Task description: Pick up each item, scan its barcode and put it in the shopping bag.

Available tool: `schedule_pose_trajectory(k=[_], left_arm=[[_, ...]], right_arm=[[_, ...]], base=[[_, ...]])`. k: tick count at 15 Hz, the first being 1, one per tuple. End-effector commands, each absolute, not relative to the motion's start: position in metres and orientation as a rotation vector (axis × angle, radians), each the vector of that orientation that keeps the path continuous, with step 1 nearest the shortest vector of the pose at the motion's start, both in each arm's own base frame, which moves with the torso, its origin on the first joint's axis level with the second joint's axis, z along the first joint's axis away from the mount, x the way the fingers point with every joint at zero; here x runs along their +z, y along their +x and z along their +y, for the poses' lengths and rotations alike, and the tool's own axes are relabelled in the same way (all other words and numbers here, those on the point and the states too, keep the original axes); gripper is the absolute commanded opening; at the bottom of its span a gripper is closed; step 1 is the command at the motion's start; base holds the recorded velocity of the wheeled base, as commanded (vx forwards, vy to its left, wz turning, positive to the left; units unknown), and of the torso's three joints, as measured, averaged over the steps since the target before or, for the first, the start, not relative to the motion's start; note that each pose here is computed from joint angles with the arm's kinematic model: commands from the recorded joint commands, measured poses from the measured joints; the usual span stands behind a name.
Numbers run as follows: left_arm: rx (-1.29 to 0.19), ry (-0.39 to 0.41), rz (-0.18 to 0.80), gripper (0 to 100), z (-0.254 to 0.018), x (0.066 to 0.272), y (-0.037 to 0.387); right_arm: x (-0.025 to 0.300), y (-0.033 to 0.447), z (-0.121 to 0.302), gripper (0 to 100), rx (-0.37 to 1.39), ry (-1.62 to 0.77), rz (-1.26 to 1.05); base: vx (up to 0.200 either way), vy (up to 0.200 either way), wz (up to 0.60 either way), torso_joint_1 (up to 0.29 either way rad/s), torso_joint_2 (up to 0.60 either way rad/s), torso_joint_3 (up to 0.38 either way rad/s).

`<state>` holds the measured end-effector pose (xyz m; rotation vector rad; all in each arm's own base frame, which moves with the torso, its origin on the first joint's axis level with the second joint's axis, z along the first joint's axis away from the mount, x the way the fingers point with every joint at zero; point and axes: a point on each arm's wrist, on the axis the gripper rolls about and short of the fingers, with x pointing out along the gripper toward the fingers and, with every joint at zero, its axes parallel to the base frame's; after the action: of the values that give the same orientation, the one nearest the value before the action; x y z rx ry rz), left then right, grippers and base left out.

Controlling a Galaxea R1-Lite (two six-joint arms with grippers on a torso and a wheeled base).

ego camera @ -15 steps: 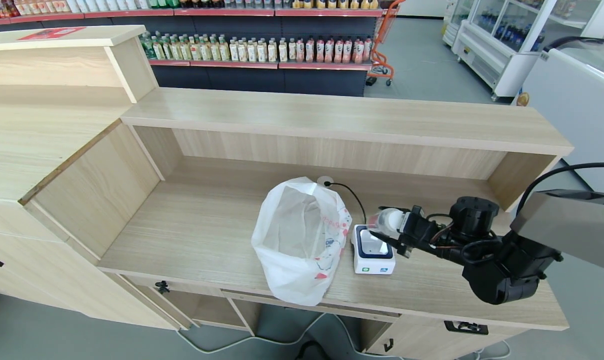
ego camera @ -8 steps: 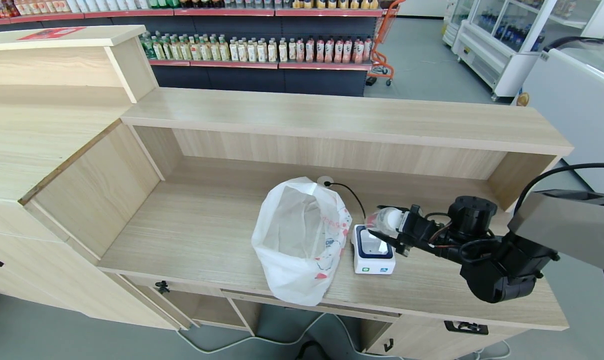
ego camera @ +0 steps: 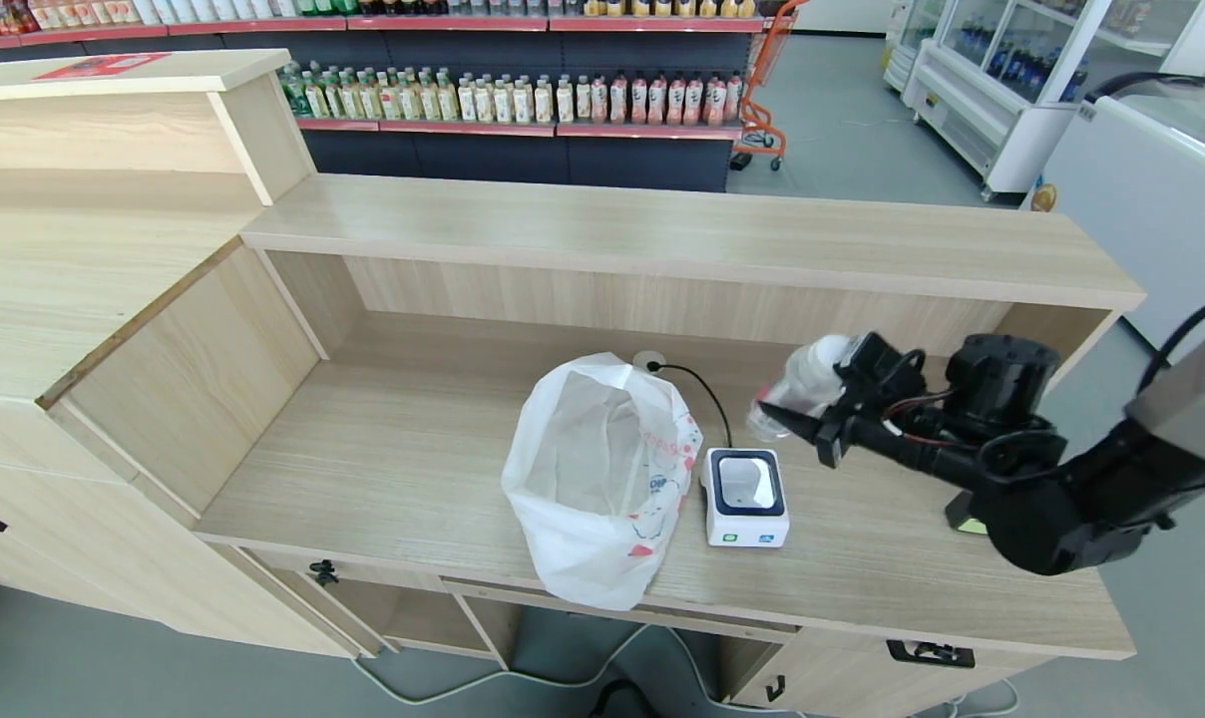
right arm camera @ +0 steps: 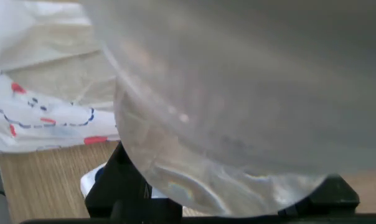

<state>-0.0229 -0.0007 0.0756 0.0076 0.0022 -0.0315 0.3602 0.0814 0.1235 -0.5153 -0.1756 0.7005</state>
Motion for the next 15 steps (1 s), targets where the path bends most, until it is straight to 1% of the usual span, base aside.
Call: schedule_pose_trajectory(k=[1, 3, 6, 8, 10, 13, 15], left_arm=[[-0.031, 0.008, 0.000, 0, -0.001, 0.076, -0.023], [-0.031, 0.008, 0.001, 0, -0.001, 0.076, -0.023], [-0.031, 0.008, 0.001, 0, -0.001, 0.076, -0.023], [-0.032, 0.008, 0.001, 0, -0.001, 0.076, -0.023], [-0.032, 0.008, 0.000, 0, -0.001, 0.076, -0.023], [-0.031, 0.008, 0.004, 0, -0.001, 0.075, -0.023], [-0.031, 0.008, 0.000, 0, -0.001, 0.076, -0.023]], right_arm=[[0.205, 0.311, 0.062, 0, 0.497, -0.278, -0.174], [0.223, 0.287, 0.051, 0, 0.383, -0.060, -0.035], [0.228, 0.263, 0.041, 0, 0.347, 0.090, 0.063], [0.222, 0.251, 0.028, 0, 0.302, 0.091, 0.081], [0.219, 0.240, 0.006, 0, 0.215, 0.093, 0.099], [0.217, 0.238, 0.006, 0, 0.175, 0.092, 0.112], [0.214, 0.238, 0.012, 0, 0.193, 0.091, 0.120]], base=[[0.000, 0.000, 0.00, 0.000, 0.00, 0.000], [0.000, 0.000, 0.00, 0.000, 0.00, 0.000], [0.000, 0.000, 0.00, 0.000, 0.00, 0.000], [0.000, 0.000, 0.00, 0.000, 0.00, 0.000], [0.000, 0.000, 0.00, 0.000, 0.00, 0.000], [0.000, 0.000, 0.00, 0.000, 0.00, 0.000], [0.000, 0.000, 0.00, 0.000, 0.00, 0.000]])
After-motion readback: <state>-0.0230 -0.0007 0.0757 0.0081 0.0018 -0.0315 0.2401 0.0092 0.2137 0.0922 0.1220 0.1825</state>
